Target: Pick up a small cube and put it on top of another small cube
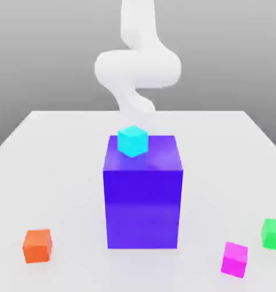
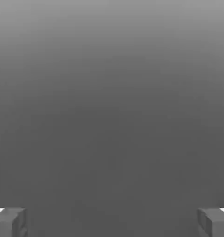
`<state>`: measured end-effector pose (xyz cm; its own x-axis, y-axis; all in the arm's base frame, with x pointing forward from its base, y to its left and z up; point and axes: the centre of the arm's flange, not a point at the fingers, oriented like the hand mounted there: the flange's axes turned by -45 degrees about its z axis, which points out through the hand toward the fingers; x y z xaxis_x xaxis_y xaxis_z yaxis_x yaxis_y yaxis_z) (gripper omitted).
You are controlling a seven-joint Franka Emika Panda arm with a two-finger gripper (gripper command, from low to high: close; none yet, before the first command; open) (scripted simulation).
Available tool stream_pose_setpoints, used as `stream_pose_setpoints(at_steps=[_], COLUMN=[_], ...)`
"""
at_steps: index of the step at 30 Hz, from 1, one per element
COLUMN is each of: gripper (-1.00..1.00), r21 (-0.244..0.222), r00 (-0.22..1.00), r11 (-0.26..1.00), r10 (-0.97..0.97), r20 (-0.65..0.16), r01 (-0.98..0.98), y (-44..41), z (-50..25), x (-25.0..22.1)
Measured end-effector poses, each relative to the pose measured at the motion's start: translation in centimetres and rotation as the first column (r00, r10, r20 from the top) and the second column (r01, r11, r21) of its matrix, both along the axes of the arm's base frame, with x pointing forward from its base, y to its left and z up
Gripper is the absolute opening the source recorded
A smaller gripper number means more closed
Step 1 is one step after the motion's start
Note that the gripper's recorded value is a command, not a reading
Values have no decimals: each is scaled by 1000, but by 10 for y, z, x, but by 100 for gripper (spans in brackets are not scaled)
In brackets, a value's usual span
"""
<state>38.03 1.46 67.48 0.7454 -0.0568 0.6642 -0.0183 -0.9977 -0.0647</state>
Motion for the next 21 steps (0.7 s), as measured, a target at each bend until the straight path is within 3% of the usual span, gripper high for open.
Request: stream_pose_setpoints(at_steps=[5,11,16,21], gripper=[0,0,0,0], r21=[88,135,124,69], r00=[988,943,879,800], r11=[996,985,976,969], r10=[-20,-54,-100,-156], r20=[-152,-330,-466,-579], r01=[33,104,177,238], y=[37,89,131,173], z=[-82,-190,-285,-380], x=[56,93,101,85])
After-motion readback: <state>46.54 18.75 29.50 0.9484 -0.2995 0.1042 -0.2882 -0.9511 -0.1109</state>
